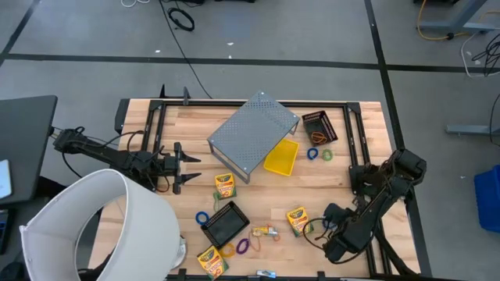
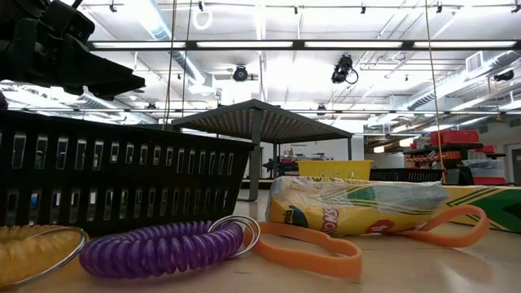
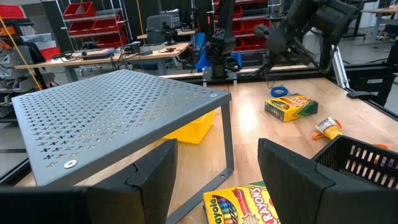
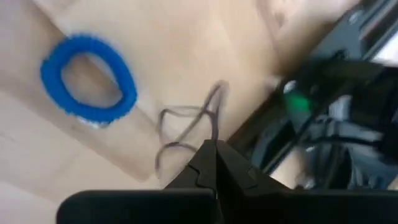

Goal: Pick & Place Office Desk Supplies
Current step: Put the purple rubber band into the top black bin

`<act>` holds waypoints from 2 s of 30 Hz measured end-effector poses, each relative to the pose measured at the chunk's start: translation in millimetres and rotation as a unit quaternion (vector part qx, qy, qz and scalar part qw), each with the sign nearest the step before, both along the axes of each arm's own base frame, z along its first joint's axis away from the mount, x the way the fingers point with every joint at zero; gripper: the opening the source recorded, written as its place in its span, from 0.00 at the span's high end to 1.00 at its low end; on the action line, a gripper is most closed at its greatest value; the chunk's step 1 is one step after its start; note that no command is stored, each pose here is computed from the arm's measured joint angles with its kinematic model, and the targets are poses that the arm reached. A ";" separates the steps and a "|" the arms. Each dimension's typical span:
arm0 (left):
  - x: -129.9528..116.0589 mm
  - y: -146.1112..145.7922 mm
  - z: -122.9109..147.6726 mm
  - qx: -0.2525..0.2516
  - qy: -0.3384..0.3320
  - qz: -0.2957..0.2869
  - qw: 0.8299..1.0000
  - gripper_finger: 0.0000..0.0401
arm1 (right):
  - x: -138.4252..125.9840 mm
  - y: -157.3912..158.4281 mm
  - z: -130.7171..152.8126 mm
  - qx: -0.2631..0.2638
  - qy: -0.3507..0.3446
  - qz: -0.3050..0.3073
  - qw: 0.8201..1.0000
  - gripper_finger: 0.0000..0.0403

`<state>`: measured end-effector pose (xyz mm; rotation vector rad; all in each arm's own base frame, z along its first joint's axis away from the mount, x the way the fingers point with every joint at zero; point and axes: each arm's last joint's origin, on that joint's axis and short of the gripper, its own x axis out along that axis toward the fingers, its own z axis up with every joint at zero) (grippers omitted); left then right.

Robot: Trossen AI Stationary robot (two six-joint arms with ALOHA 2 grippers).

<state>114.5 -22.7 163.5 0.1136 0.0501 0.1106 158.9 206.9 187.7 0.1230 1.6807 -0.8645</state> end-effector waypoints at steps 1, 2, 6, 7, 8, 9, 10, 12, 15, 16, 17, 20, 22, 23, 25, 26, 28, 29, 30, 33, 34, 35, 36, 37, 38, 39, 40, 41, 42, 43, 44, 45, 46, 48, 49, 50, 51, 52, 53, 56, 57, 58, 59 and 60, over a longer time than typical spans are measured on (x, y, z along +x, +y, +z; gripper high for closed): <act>0.0 0.0 0.1 0.000 0.000 0.000 1.000 0.43 | 3.0 -0.3 3.6 -0.004 -0.009 0.002 1.000 1.00; 0.0 0.0 0.1 0.000 0.000 0.000 1.000 0.43 | 5.4 -1.8 7.1 -0.013 -0.015 0.006 1.000 1.00; 0.0 0.0 0.1 0.000 0.000 0.000 1.000 0.43 | 15.6 -10.5 14.7 -0.045 -0.033 0.029 0.998 1.00; 0.0 0.0 0.0 0.000 0.000 0.000 1.000 0.43 | 18.3 -13.6 15.1 -0.054 -0.036 0.037 0.997 1.00; 0.0 0.0 0.1 0.000 0.000 0.000 1.000 0.43 | 21.2 -16.4 15.4 -0.061 -0.041 0.045 0.996 1.00; 0.0 0.0 0.0 0.000 0.000 0.000 1.000 0.43 | 25.0 -19.7 15.6 -0.068 -0.048 0.056 0.995 1.00; 0.0 0.0 0.1 0.000 0.000 0.000 1.000 0.43 | 28.7 -23.1 15.8 -0.075 -0.053 0.066 0.994 1.00; 0.0 0.0 0.0 0.000 0.000 0.000 1.000 0.43 | 36.7 -31.1 16.3 -0.091 -0.061 0.082 0.991 1.00; 0.0 0.0 0.1 0.000 0.000 0.000 1.000 0.43 | 49.2 -45.0 17.4 -0.123 -0.075 0.106 0.984 1.00; 0.0 0.0 0.0 0.000 0.000 0.000 1.000 0.43 | 53.6 -50.3 17.9 -0.136 -0.080 0.110 0.981 1.00; 0.0 0.0 0.1 0.000 0.000 0.000 1.000 0.43 | 57.8 -55.9 18.4 -0.149 -0.085 0.113 0.979 1.00; 0.0 0.0 0.0 0.000 0.000 0.000 1.000 0.43 | 69.4 -74.7 20.8 -0.190 -0.091 0.115 0.971 1.00; 0.0 0.0 0.1 0.000 0.000 0.000 1.000 0.43 | 77.1 -88.3 22.1 -0.214 -0.094 0.110 0.966 1.00; 0.0 0.0 0.0 0.000 0.000 0.000 1.000 0.43 | 80.8 -95.6 22.2 -0.225 -0.096 0.105 0.964 1.00; 0.0 0.0 0.1 0.000 0.000 0.000 1.000 0.43 | 86.1 -110.5 21.3 -0.244 -0.090 0.095 0.961 1.00; 0.0 0.0 0.1 0.000 0.000 0.000 1.000 0.43 | 88.2 -118.0 20.4 -0.252 -0.085 0.090 0.960 1.00; 0.0 0.0 0.1 0.000 0.000 0.000 1.000 0.43 | 91.5 -133.1 18.6 -0.267 -0.074 0.080 0.957 1.00; 0.0 0.0 0.0 0.000 0.000 0.000 1.000 0.43 | 92.8 -140.2 17.8 -0.275 -0.069 0.076 0.956 1.00; 0.0 0.0 0.0 0.000 0.000 0.000 1.000 0.43 | 94.0 -147.5 17.1 -0.282 -0.063 0.072 0.954 1.00; 0.0 0.0 0.1 0.000 0.000 0.000 1.000 0.43 | 97.0 -168.1 16.1 -0.299 -0.044 0.064 0.951 1.00; 0.0 0.0 0.1 0.000 0.000 0.000 1.000 0.43 | 97.8 -175.3 15.6 -0.303 -0.036 0.061 0.950 1.00; 0.0 0.0 0.1 0.000 0.000 0.000 1.000 0.43 | 98.1 -181.5 14.9 -0.305 -0.028 0.059 0.950 1.00; 0.0 0.0 0.1 0.000 0.000 0.000 1.000 0.43 | 98.2 -188.2 14.2 -0.309 -0.021 0.055 0.949 1.00; 0.0 -0.1 0.1 0.000 0.000 0.000 1.000 0.43 | 97.8 -194.2 13.4 -0.313 -0.014 0.051 0.948 1.00; 0.0 0.0 0.1 0.000 0.000 0.000 1.000 0.43 | 97.3 -200.3 12.5 -0.317 -0.007 0.047 0.947 1.00; 0.0 0.0 0.1 0.000 0.000 0.000 1.000 0.43 | 96.5 -205.6 11.5 -0.321 -0.001 0.043 0.946 1.00; 0.0 0.0 0.0 -0.001 0.000 0.000 1.000 0.43 | 95.6 -211.1 10.3 -0.323 0.007 0.040 0.946 1.00; 0.0 -0.1 0.1 -0.002 0.000 0.000 1.000 0.43 | 94.6 -216.1 8.8 -0.325 0.013 0.036 0.945 1.00; 0.0 0.0 0.1 -0.002 0.000 0.000 1.000 0.43 | 93.7 -220.8 7.1 -0.326 0.016 0.029 0.945 1.00; 0.0 0.0 0.0 -0.002 0.000 0.000 1.000 0.43 | 92.5 -225.5 5.1 -0.327 0.021 0.024 0.945 1.00; 0.0 0.0 0.0 -0.002 0.000 0.000 1.000 0.43 | 91.2 -229.8 2.4 -0.328 0.025 0.021 0.944 1.00; 0.0 0.0 0.1 -0.002 0.000 0.000 1.000 0.43 | 90.4 -233.5 -0.5 -0.328 0.026 0.018 0.944 1.00; 0.0 0.0 0.1 -0.002 0.000 0.000 1.000 0.43 | 90.0 -237.3 -3.9 -0.326 0.026 0.015 0.945 1.00; 0.0 -0.1 0.0 -0.002 0.000 0.000 1.000 0.43 | 90.3 -243.3 -11.3 -0.320 0.021 0.014 0.947 1.00; 0.0 0.0 0.1 -0.002 0.000 0.000 1.000 0.43 | 90.7 -245.8 -15.0 -0.316 0.018 0.014 0.949 1.00; 0.0 0.0 0.1 -0.002 0.000 0.000 1.000 0.43 | 91.2 -248.0 -18.5 -0.312 0.013 0.014 0.950 1.00; 0.0 0.0 0.0 -0.002 0.000 0.000 1.000 0.43 | 91.7 -249.7 -21.5 -0.308 0.010 0.015 0.951 1.00; 0.0 0.0 0.1 -0.002 0.000 0.000 1.000 0.43 | 92.0 -251.3 -24.1 -0.303 0.007 0.015 0.953 1.00; 0.0 0.0 0.0 -0.002 0.000 0.000 1.000 0.43 | 91.9 -252.7 -26.4 -0.301 0.004 0.013 0.954 1.00; 0.0 0.0 0.1 -0.002 0.000 0.000 1.000 0.43 | 89.9 -256.9 -31.8 -0.294 0.005 0.008 0.956 1.00; 0.0 0.0 0.1 -0.003 -0.001 0.000 1.000 0.43 | 88.9 -257.5 -33.0 -0.293 0.007 0.007 0.956 1.00; 0.0 0.0 0.0 -0.004 0.000 0.000 1.000 0.43 | 87.6 -258.2 -34.1 -0.293 0.009 0.006 0.956 1.00; 0.0 0.0 0.0 -0.004 0.000 0.000 1.000 0.43 | 86.7 -258.3 -34.9 -0.294 0.009 0.003 0.956 1.00; 0.0 0.0 0.0 -0.004 0.000 0.000 1.000 0.43 | 85.8 -258.5 -35.6 -0.295 0.009 0.000 0.956 1.00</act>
